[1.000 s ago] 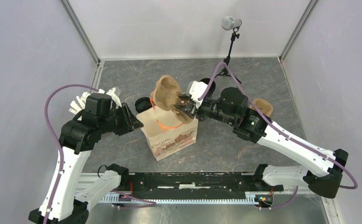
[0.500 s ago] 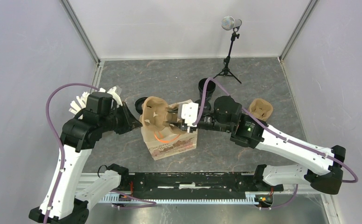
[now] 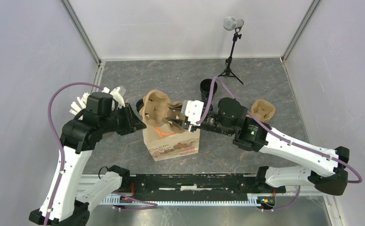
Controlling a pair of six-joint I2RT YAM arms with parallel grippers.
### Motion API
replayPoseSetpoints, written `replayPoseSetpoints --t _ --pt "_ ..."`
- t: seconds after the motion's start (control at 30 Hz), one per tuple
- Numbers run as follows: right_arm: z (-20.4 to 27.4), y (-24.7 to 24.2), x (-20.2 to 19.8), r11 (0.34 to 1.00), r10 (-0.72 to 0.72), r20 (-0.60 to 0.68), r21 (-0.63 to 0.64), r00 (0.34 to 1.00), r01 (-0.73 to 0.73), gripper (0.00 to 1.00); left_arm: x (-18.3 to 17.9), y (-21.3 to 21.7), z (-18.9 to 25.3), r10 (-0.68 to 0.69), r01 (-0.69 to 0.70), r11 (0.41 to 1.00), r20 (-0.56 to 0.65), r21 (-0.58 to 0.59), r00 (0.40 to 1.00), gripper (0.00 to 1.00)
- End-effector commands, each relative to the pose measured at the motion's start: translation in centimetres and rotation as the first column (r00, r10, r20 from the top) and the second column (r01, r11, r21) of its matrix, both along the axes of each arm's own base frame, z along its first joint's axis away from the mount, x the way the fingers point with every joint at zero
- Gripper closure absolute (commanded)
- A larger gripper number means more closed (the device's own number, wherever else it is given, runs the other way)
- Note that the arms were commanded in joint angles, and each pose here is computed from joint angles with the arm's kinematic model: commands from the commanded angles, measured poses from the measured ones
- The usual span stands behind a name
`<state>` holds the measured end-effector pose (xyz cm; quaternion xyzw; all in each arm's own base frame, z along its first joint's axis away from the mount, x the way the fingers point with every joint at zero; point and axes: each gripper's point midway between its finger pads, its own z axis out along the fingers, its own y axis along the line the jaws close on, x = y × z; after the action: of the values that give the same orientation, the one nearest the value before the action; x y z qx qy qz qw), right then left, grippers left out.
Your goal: Pack the takeout coffee
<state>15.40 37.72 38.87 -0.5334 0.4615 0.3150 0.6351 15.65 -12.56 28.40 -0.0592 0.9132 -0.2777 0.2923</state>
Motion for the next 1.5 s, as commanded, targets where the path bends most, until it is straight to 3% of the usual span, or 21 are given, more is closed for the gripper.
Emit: replayPoseSetpoints --t 0.0,0.4,0.83,1.03,1.47 --pt "3.5 -1.9 1.9 0.983 -0.144 0.083 0.125 0.986 0.133 0.61 0.1 -0.4 1.0 -0.049 0.049 0.999 0.064 -0.011 0.997 0.70" --pt "1.8 -2.1 2.5 0.984 -0.169 0.138 0.083 0.976 0.158 0.59 0.3 -0.3 0.9 -0.030 0.030 0.999 0.056 -0.010 0.998 0.69" --pt "-1.2 -1.6 0.9 0.998 -0.064 0.143 -0.001 0.988 0.065 0.58 0.4 -0.8 1.1 -0.003 0.006 0.998 0.047 -0.058 0.999 0.70" --pt "-1.9 -0.6 -0.5 0.999 0.031 0.100 -0.033 0.995 -0.028 0.58 0.6 -0.7 0.9 0.005 -0.003 0.999 0.041 -0.051 0.999 0.72" --pt "-1.9 1.0 -1.6 0.998 0.065 0.009 -0.024 0.998 -0.065 0.58 1.1 -0.2 0.9 0.011 -0.010 1.000 0.057 -0.015 0.998 0.75"
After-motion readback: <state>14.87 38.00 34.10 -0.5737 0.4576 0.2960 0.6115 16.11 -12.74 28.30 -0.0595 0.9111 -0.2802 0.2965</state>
